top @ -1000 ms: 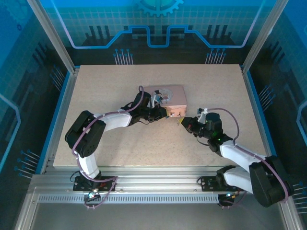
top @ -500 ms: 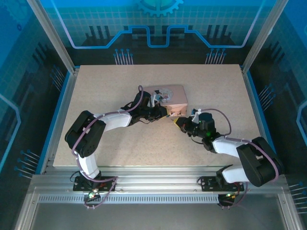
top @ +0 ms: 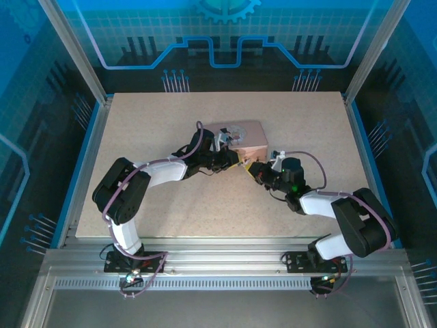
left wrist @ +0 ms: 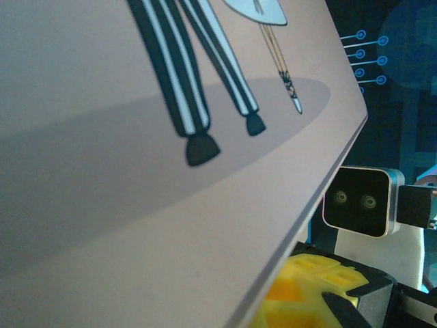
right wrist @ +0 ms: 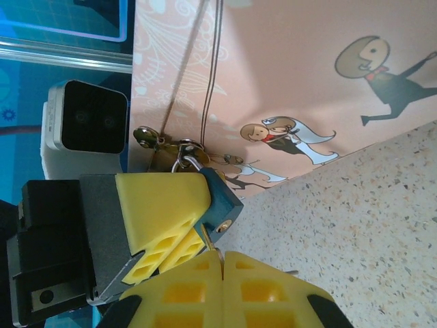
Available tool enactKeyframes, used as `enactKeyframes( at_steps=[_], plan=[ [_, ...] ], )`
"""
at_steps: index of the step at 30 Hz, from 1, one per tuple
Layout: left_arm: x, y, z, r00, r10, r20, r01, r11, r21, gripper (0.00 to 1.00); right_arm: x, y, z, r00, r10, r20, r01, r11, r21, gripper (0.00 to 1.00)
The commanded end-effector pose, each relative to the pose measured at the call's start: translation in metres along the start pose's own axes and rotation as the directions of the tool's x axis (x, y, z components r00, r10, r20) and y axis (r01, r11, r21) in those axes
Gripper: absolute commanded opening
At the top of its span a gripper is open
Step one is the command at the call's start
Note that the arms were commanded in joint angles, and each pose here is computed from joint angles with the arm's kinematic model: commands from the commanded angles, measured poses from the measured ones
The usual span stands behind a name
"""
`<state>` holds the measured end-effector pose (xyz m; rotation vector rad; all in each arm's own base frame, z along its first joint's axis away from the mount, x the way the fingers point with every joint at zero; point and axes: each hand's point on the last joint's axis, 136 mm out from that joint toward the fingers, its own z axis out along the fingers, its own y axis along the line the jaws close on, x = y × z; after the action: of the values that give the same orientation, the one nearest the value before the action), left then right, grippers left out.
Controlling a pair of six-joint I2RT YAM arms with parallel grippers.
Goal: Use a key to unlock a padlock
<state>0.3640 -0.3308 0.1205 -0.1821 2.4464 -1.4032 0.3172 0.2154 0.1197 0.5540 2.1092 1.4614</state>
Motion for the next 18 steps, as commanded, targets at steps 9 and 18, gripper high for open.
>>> enactKeyframes(
  at_steps=[9,18],
  plan=[
    [-0.01,-0.027,-0.006,1.0,0.015,0.02,-0.017,0.995,0.102,0.12,0.004,0.009,-0.004,1.0,-0.013,0.009,0.013,1.0,-0.026,0.0],
    [-0.012,-0.028,-0.007,1.0,-0.005,0.025,0.002,0.993,0.119,0.12,0.005,0.004,-0.011,0.999,-0.024,0.021,0.024,1.0,-0.008,0.0]
  ],
)
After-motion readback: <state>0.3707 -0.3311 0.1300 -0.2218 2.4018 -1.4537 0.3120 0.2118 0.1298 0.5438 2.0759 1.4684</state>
